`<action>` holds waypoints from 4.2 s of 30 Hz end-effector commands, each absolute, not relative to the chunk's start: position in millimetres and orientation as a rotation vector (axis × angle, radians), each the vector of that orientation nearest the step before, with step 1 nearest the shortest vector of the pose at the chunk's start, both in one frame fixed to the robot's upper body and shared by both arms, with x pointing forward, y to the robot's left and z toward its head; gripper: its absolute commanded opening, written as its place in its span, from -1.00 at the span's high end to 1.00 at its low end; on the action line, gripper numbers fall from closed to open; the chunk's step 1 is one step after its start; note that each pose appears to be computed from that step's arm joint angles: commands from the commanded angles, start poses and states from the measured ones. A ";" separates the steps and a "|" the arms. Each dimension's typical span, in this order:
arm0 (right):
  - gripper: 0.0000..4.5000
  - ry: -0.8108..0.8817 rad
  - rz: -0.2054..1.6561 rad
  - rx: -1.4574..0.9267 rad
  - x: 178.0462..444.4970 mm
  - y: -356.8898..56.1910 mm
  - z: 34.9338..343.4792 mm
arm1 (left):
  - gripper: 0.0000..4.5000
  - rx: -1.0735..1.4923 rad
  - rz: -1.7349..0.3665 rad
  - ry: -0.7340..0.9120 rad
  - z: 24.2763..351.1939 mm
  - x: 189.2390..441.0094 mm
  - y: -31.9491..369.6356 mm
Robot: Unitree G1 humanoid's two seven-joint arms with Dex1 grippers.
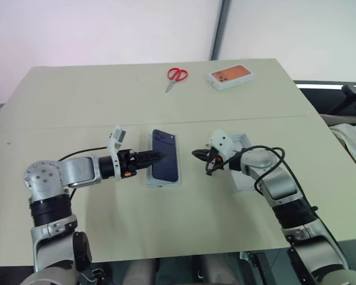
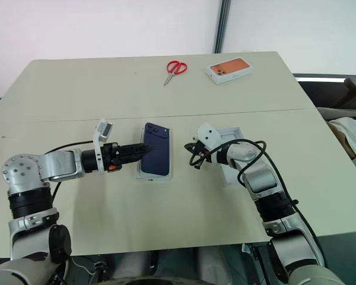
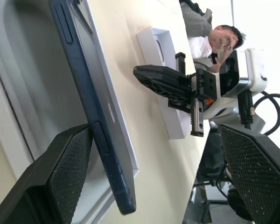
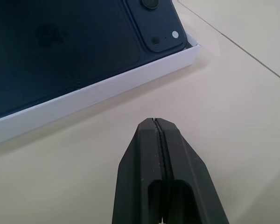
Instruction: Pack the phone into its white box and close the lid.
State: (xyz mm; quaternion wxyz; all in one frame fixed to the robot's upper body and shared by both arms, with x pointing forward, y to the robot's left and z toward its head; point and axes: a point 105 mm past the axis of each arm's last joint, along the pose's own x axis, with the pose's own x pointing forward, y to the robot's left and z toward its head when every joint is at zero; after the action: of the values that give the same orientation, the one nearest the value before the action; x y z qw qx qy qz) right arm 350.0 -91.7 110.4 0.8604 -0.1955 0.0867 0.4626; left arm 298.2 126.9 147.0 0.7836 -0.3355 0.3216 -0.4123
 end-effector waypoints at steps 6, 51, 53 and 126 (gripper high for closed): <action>1.00 0.127 0.987 -0.423 350.3 -85.6 122.4 | -0.99 -0.659 -0.933 0.642 166.6 290.4 135.4; 1.00 0.208 0.965 -0.409 332.6 -86.7 91.1 | 0.98 -0.523 -0.782 0.690 92.7 317.2 102.9; 1.00 0.219 0.967 -0.427 329.0 -97.0 92.0 | 0.98 -0.520 -0.822 0.699 94.1 313.2 94.3; -0.98 0.704 0.513 -0.365 271.4 -208.9 121.0 | -0.98 0.097 -1.391 -0.010 171.2 285.5 127.0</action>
State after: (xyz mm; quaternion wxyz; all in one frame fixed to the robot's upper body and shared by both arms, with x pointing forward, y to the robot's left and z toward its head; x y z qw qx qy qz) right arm 275.8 -211.2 111.3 0.8863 -0.1705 0.3441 0.2587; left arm 285.7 124.9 162.9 0.7646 0.0310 0.0239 -0.6433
